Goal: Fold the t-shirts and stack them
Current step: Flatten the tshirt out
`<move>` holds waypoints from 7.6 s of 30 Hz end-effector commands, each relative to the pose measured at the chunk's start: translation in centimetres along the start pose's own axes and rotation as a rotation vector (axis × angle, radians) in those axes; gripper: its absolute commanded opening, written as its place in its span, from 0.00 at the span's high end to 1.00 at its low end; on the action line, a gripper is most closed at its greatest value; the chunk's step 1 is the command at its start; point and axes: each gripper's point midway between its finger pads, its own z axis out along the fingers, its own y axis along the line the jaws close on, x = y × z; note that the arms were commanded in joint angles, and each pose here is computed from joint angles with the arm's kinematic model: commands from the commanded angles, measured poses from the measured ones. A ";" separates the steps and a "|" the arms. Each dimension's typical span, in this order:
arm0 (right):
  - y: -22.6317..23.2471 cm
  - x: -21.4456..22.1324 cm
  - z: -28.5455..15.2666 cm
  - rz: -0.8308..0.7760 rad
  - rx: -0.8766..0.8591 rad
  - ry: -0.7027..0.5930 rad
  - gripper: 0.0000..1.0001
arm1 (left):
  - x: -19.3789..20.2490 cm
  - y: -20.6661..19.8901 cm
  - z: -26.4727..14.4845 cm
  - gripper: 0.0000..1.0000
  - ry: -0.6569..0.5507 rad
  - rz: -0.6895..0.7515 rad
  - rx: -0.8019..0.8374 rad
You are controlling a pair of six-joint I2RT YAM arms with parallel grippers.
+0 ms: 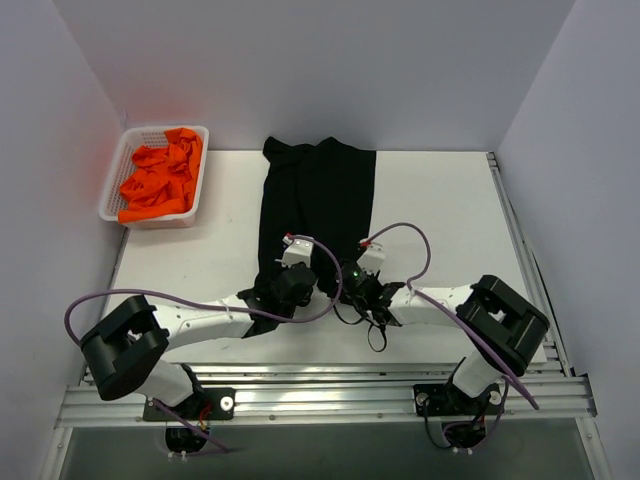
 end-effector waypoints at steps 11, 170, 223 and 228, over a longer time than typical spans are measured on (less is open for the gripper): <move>-1.9 1.6 -0.6 -0.024 0.066 0.025 1.00 | -1.1 0.5 -0.5 0.98 -0.039 -0.046 -0.008; -23.3 -18.8 10.8 0.325 0.460 -0.029 1.00 | -3.6 17.3 23.0 0.98 0.450 -0.547 -0.137; -7.8 -21.4 -10.7 0.046 0.333 -0.459 0.15 | -19.5 -1.4 -7.6 0.06 -0.324 -0.351 0.612; -8.5 -19.7 -13.6 0.057 0.303 -0.482 0.15 | -12.7 -2.3 -11.4 0.19 -0.149 -0.388 0.294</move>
